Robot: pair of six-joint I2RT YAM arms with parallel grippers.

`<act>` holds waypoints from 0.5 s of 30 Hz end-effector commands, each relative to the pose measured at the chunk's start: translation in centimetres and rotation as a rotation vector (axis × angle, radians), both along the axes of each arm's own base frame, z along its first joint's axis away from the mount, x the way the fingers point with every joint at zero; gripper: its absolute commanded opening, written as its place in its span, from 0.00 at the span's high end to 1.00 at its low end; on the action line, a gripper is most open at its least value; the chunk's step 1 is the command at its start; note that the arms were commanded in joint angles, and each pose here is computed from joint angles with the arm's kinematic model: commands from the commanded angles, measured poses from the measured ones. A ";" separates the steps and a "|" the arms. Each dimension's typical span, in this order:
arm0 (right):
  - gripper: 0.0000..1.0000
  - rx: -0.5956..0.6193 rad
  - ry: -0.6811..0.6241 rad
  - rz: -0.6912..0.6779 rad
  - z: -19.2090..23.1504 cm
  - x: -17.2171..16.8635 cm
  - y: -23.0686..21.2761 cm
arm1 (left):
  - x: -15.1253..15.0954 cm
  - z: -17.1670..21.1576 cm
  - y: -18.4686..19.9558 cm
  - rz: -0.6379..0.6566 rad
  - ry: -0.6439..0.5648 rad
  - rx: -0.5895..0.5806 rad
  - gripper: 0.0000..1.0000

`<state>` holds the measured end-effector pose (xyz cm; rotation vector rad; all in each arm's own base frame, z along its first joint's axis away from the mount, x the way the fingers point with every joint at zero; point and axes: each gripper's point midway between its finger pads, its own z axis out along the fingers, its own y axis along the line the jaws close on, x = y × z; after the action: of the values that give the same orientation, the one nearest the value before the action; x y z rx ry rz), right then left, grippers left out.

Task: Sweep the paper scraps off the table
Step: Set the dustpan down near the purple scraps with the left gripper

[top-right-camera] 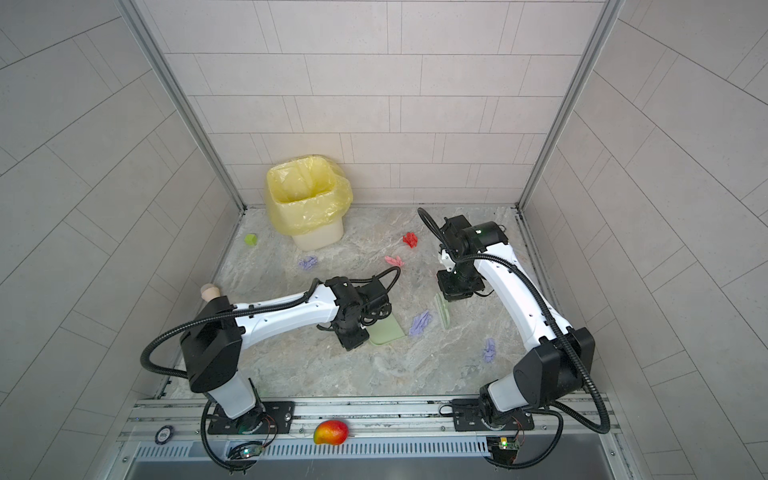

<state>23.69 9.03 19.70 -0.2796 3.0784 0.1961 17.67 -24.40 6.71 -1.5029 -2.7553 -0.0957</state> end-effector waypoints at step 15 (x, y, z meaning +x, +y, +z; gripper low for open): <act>1.00 -0.063 0.028 0.022 -3.0 0.4 0.9 | 0.1 -2.1 -1.0 -0.174 0.025 0.042 1.00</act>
<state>23.68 9.81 16.91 -0.3330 3.1181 0.1315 17.81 -25.26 4.81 -1.6704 -2.6352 -0.1191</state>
